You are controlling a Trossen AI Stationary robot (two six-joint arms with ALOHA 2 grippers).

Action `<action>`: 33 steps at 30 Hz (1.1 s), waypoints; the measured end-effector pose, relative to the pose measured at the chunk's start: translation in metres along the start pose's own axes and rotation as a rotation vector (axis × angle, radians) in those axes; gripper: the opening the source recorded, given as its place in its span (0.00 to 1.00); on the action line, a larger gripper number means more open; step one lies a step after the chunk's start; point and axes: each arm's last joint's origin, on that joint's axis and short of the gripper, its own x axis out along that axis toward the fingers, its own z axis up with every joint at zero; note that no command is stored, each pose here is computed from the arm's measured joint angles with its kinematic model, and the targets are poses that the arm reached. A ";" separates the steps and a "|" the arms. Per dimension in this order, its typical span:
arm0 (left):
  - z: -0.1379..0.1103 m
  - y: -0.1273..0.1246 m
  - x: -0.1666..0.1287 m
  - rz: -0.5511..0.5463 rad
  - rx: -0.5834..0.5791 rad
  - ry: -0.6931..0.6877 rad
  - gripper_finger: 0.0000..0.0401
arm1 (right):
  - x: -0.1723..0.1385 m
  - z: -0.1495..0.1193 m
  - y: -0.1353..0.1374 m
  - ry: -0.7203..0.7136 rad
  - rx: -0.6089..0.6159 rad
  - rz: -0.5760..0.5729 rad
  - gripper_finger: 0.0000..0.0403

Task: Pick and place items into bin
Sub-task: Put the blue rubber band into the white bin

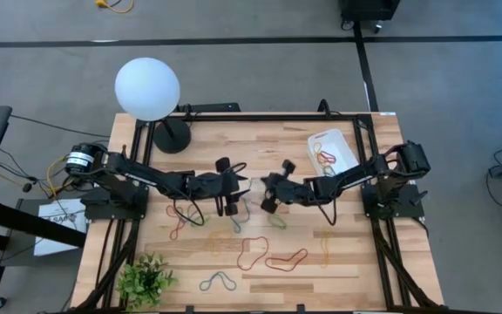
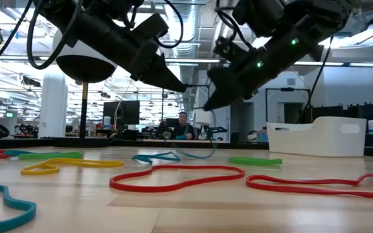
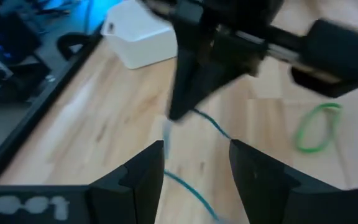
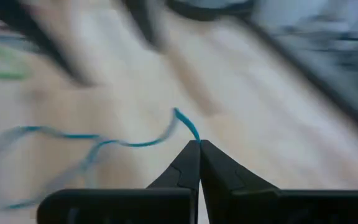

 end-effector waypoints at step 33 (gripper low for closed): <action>-0.007 0.002 -0.001 0.088 0.026 0.075 0.43 | -0.066 -0.034 -0.160 0.593 0.426 -0.808 0.00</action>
